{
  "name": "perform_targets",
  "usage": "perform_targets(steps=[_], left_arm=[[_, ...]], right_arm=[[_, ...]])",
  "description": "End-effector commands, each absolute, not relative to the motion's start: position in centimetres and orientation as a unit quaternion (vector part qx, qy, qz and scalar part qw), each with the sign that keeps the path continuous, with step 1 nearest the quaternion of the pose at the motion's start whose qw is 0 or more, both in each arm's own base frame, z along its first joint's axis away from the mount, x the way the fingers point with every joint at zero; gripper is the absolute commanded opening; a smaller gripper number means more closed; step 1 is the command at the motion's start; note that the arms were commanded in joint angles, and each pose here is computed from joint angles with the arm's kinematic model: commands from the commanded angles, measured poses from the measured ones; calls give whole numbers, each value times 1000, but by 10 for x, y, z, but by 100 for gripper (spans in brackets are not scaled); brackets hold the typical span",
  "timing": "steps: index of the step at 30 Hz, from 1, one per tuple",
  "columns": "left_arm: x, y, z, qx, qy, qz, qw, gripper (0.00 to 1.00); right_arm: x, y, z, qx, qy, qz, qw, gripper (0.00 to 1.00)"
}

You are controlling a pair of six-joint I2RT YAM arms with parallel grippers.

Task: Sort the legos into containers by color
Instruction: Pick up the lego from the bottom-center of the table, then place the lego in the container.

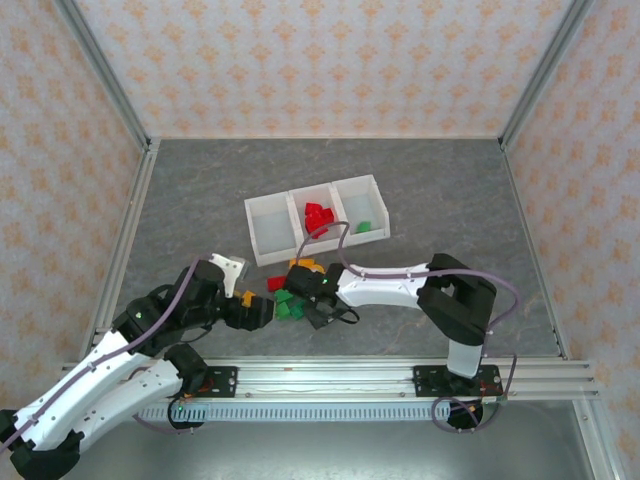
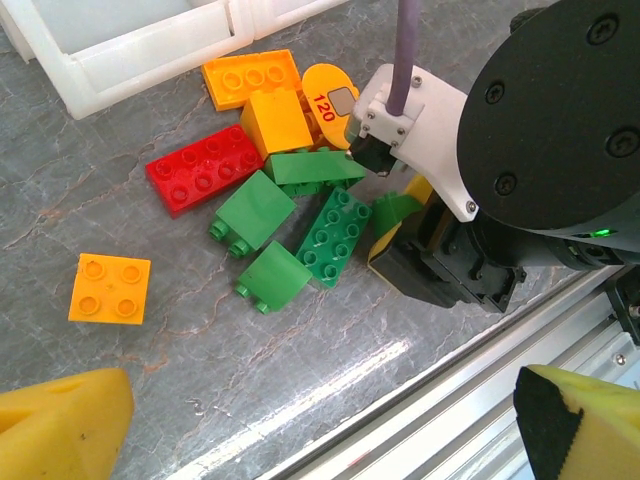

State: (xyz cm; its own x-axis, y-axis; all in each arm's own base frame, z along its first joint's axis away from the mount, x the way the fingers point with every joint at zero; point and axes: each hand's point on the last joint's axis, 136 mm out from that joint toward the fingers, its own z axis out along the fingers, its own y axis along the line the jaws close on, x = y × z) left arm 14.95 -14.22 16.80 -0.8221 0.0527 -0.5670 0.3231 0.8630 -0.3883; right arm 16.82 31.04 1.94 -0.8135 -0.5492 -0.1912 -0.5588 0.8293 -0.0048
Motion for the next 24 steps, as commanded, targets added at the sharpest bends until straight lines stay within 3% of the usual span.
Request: perform_targets(steps=[1,8,11,17,20,24], left_arm=[[153,-140,180,92,918,-243,301,99],[155,-141,173,89,926,-231,286,99],[156,-142,170,99,931,-220,273,99],[168,-153,198,104,919,-237,298,98],[178,-166,220,122,898,-261,333,99],[190,-183,227,135,889,-278,339,99]], right_arm=[[184,299,20,-289,949,-3,125,35],[191,283,59,-288,943,-6,166,21],[206,270,96,-273,939,10,206,20],[276,228,180,-164,929,101,315,20],[315,210,200,-123,918,142,348,21],[370,197,198,-84,926,140,341,21]])
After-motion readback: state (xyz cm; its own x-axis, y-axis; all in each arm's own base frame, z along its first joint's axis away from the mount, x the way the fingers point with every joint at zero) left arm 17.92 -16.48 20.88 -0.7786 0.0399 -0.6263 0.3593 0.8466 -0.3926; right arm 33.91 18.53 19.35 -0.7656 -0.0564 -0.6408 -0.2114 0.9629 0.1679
